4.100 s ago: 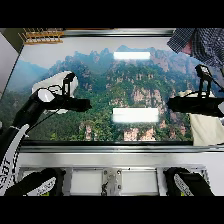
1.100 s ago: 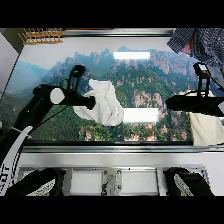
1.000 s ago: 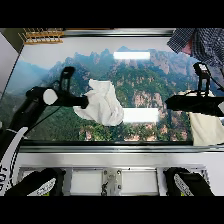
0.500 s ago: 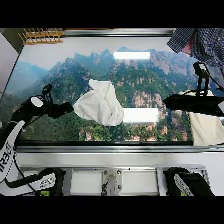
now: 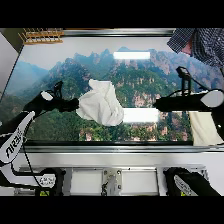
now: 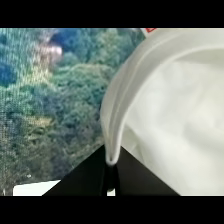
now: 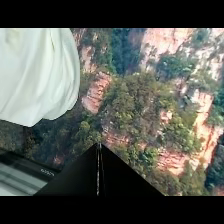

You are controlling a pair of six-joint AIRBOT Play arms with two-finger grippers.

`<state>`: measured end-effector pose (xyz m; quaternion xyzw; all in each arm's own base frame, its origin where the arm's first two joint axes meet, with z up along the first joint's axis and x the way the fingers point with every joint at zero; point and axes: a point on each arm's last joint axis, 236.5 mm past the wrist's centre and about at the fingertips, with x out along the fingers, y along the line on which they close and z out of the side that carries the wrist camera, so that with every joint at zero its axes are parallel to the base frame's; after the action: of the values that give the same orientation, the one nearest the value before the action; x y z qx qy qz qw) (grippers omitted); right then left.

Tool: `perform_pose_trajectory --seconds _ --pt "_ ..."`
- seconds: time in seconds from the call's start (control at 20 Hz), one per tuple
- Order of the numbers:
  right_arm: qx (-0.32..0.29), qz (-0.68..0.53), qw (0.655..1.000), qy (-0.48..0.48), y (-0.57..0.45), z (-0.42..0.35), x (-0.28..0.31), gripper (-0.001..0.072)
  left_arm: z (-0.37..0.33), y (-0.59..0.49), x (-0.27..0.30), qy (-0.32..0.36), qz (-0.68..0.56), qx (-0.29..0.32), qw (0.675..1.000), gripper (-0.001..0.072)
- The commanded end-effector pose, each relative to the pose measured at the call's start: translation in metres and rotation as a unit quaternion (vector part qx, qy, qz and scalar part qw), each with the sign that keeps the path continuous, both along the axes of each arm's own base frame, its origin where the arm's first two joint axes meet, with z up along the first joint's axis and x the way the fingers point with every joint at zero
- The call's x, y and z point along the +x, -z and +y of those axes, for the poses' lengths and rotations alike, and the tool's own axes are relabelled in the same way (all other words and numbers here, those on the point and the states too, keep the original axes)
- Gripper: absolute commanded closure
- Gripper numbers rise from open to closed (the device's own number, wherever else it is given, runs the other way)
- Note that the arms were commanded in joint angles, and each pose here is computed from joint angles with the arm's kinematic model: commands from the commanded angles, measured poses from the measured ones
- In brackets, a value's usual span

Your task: Fold the clothes and pants, and hang the long-sleeved shirts on hangers.

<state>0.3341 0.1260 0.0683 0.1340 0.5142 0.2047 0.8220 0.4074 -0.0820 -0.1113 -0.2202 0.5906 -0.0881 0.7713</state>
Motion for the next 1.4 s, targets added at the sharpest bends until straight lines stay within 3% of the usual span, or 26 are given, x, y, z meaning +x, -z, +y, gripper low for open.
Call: perform_pose_trajectory --seconds 0.0,0.1,0.15,0.2,0.25,0.4,0.75,0.95,1.05,1.15,1.35 --pt "0.000 0.033 0.999 -0.021 0.039 0.036 0.015 0.0701 0.007 -0.009 0.004 -0.010 -0.012 -0.001 1.000 0.0699" --pt "0.001 0.059 0.998 -0.019 0.062 0.051 0.035 0.0669 0.020 -0.023 0.002 -0.025 -0.025 0.000 0.999 0.0699" --pt "0.002 0.067 0.997 -0.024 0.071 0.059 0.046 0.0473 0.026 -0.027 -0.002 -0.029 -0.029 0.004 0.999 0.0699" --pt "0.003 0.074 0.997 -0.031 0.080 0.069 0.060 0.0226 0.029 -0.030 -0.007 -0.030 -0.032 0.007 0.999 0.0699" --pt "0.003 0.072 0.997 -0.032 0.089 0.078 0.078 0.0185 0.029 -0.031 -0.014 -0.031 -0.033 0.009 0.999 0.0699" --pt "0.027 0.059 0.998 -0.026 0.110 0.110 0.130 0.0185 0.026 -0.025 -0.031 -0.031 -0.022 0.008 0.999 0.0699" --pt "0.137 0.070 0.988 -0.027 0.138 0.188 0.187 0.0198 0.026 -0.017 -0.040 -0.033 -0.013 0.008 0.999 0.0698" --pt "0.146 0.055 0.986 -0.063 0.142 0.215 0.181 0.0226 0.026 -0.017 -0.040 -0.034 -0.014 0.009 0.999 0.0699" --pt "0.137 0.031 0.986 -0.095 0.135 0.217 0.179 0.0694 0.026 -0.018 -0.039 -0.034 -0.015 0.009 0.999 0.0699" --pt "0.110 0.008 0.986 -0.121 0.113 0.207 0.178 0.0703 0.033 -0.037 -0.027 -0.039 -0.035 0.008 0.999 0.0699" --pt "-0.072 -0.124 0.983 -0.118 -0.003 0.118 0.191 0.0703 0.067 -0.181 0.018 -0.066 -0.205 0.026 0.976 0.0699"
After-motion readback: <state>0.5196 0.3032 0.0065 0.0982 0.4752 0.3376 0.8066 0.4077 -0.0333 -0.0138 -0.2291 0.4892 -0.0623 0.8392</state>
